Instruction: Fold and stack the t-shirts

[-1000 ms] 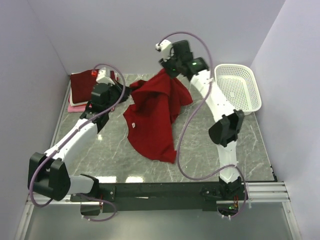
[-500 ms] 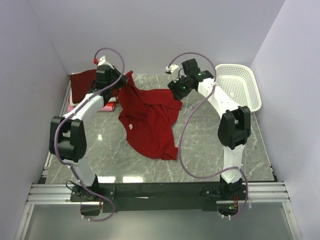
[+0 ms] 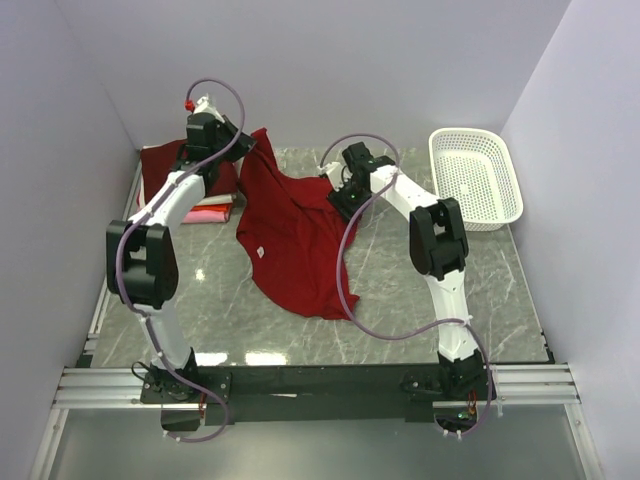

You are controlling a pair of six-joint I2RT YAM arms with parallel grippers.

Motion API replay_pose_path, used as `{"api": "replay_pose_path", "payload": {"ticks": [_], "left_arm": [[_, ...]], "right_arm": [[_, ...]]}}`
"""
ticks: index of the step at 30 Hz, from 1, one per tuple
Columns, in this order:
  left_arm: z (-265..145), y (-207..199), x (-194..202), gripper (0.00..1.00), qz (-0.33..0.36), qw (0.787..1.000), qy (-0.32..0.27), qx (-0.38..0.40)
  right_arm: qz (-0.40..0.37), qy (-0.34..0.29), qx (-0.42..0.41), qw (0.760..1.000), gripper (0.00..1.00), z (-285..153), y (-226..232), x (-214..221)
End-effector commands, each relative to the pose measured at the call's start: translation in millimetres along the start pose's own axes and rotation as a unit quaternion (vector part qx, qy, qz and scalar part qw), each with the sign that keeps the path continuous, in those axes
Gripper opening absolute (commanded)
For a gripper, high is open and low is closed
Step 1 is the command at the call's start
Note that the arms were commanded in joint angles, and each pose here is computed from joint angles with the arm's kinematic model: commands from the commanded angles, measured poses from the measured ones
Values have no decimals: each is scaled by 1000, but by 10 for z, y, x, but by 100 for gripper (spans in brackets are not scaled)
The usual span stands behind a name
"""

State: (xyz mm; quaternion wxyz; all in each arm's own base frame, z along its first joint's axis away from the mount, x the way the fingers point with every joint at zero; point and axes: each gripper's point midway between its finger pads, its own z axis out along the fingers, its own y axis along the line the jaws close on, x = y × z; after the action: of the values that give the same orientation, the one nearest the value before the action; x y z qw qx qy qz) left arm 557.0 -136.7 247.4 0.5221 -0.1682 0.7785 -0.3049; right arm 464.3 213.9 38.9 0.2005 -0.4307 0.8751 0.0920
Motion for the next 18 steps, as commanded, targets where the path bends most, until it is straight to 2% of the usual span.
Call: {"api": "replay_pose_path", "payload": {"ticks": [1,3,6,9,10,12,13,15,16,17,18], "left_arm": [[90,-137,-125,0,-3,999,5,38],[144,-113,-99,1,-8,999,14,41],[122,-186,-156,12,4,999,15,49],[6,-253,-272,18,31,998,2,48],[-30,-253,-284,25,37,998,0,46],[-190,-295,-363,32,59,998,-8,38],[-251,-267,-341,39,65,997,-7,32],[-523,-403,-455,46,87,995,-27,41],[-598,-295,-317,53,86,996,-18,32],[-850,-472,-400,57,96,993,-37,53],[-926,-359,-182,61,103,993,-16,48]], "right_arm": [[-6,1,69,998,56,-65,-243,-145],[-7,10,84,996,53,0,-272,-135],[-3,11,94,995,42,27,-324,-155],[-4,3,100,995,27,-12,-325,-174],[-6,0,102,995,16,-43,-327,-190],[-5,-8,104,995,2,-97,-331,-224],[-6,-15,107,994,0,-177,-325,-249],[-8,-28,116,993,0,-267,-352,-290],[-8,-38,117,992,0,-365,-332,-321],[-6,-44,118,992,0,-435,-343,-330],[-3,-47,115,992,0,-475,-329,-318]]}}
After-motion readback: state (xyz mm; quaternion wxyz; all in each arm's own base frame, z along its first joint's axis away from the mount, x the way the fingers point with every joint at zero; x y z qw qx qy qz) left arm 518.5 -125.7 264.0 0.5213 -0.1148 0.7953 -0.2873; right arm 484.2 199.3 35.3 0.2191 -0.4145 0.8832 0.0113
